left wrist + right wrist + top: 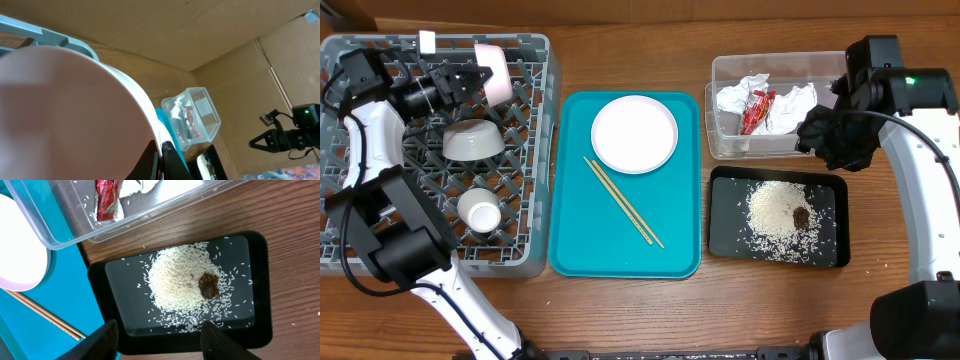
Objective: Sort waste into correct bins and load items into the dishwasher
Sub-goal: 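Carry the pink bowl with the left gripper and set it in the rack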
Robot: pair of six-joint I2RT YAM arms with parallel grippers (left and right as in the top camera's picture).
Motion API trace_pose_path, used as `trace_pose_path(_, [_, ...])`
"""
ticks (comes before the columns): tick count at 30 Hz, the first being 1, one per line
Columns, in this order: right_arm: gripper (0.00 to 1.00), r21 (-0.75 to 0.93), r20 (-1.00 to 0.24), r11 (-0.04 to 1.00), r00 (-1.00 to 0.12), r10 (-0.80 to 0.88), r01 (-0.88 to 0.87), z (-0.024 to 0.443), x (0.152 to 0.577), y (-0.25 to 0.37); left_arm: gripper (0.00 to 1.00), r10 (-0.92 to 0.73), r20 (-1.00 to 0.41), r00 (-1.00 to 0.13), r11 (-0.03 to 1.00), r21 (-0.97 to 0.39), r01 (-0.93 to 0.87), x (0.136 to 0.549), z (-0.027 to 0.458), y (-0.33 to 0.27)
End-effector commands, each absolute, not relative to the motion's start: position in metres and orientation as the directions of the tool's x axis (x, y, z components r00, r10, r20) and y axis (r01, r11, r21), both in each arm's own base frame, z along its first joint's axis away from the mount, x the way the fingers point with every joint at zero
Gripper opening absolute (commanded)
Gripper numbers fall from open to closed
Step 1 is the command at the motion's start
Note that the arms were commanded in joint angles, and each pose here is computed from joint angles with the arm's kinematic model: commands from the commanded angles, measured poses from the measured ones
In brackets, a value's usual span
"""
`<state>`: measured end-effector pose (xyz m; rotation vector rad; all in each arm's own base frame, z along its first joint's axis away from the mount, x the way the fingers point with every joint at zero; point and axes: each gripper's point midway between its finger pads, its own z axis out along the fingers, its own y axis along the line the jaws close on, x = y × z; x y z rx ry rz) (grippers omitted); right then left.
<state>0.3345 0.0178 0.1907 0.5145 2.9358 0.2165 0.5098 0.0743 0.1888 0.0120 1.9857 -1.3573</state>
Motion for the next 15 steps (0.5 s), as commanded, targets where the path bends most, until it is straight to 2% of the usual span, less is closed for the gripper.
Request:
trace_pose_path(1, [0.55, 0.178, -0.17, 0.929, -0.919, 0.355, 0.326, 0.204, 0.337, 0.015, 0.04, -0.389, -0.554, -0.736, 0.405, -0.821, 0.403, 0.508, 0.191, 0.08])
trace_pose_path(5, [0.55, 0.178, -0.17, 0.929, -0.919, 0.355, 0.326, 0.204, 0.337, 0.015, 0.04, -0.383, -0.591, -0.71, 0.283, -0.806, 0.519, 0.498, 0.217, 0.073])
trace_pose_path(8, [0.55, 0.178, -0.171, 0.928, -0.919, 0.356, 0.326, 0.204, 0.338, 0.015, 0.04, -0.387, -0.547, -0.742, 0.245, -0.837, 0.489, 0.5, 0.22, 0.067])
trace_pose_path(12, [0.55, 0.178, -0.17, 0.929, -0.919, 0.355, 0.326, 0.204, 0.337, 0.015, 0.04, -0.364, -0.571, -0.736, 0.251, -0.821, 0.512, 0.503, 0.22, 0.057])
trace_pose_path(15, [0.55, 0.177, -0.167, 0.928, -0.92, 0.356, 0.327, 0.204, 0.337, 0.015, 0.04, -0.367, -0.565, -0.739, 0.312, -0.823, 0.474, 0.51, 0.21, 0.06])
